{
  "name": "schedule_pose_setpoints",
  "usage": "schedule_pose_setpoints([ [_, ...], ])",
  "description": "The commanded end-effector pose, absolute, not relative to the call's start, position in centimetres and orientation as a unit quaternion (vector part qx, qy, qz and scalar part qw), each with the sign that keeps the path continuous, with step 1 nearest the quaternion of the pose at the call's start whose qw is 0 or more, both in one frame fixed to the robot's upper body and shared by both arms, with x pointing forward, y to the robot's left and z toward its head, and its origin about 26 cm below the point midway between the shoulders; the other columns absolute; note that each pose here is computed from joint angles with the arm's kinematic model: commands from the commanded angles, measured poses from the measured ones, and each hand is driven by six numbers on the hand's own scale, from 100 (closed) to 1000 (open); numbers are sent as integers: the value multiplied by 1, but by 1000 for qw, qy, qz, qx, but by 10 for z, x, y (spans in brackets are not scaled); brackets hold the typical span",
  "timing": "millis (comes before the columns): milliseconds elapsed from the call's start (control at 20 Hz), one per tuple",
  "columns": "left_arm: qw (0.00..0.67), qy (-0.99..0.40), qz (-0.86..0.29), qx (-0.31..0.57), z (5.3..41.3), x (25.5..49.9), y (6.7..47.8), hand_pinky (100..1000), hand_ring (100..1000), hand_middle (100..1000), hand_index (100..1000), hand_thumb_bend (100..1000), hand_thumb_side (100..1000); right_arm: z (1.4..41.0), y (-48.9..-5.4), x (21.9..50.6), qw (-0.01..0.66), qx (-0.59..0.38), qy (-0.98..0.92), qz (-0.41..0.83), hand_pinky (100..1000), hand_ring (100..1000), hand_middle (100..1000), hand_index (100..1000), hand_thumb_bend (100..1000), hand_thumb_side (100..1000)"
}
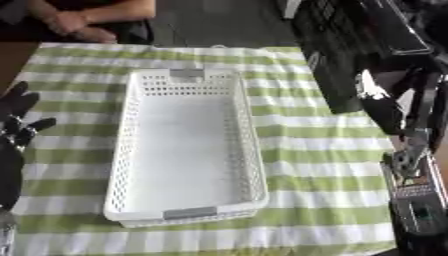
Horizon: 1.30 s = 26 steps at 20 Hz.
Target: Pick up objects on the table and place them in the box.
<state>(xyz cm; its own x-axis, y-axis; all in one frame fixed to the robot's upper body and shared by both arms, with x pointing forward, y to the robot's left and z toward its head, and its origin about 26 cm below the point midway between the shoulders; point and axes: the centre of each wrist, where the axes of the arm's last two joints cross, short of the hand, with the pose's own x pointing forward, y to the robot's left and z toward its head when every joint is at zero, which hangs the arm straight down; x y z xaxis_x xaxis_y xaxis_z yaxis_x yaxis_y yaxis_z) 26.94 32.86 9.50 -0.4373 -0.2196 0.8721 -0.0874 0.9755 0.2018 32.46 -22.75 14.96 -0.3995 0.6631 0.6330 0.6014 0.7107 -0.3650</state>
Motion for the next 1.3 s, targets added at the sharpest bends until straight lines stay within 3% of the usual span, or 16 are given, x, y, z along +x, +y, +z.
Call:
schedule_pose_setpoints([
  [50, 515, -850, -67, 89, 100, 270, 329, 781, 1000, 1000, 826, 153, 1000, 169, -224, 322, 364, -363, -856, 46, 243, 303, 316, 495, 156, 510],
  [850, 517, -849, -70, 84, 99, 270, 328, 781, 1000, 1000, 826, 154, 1000, 198, -182, 337, 301, -267, -906, 133, 243, 309, 322, 490, 116, 543],
  [1300, 516, -849, -71, 84, 99, 270, 328, 781, 1000, 1000, 826, 154, 1000, 180, -165, 346, 309, -234, -901, 197, 238, 303, 317, 488, 124, 539],
])
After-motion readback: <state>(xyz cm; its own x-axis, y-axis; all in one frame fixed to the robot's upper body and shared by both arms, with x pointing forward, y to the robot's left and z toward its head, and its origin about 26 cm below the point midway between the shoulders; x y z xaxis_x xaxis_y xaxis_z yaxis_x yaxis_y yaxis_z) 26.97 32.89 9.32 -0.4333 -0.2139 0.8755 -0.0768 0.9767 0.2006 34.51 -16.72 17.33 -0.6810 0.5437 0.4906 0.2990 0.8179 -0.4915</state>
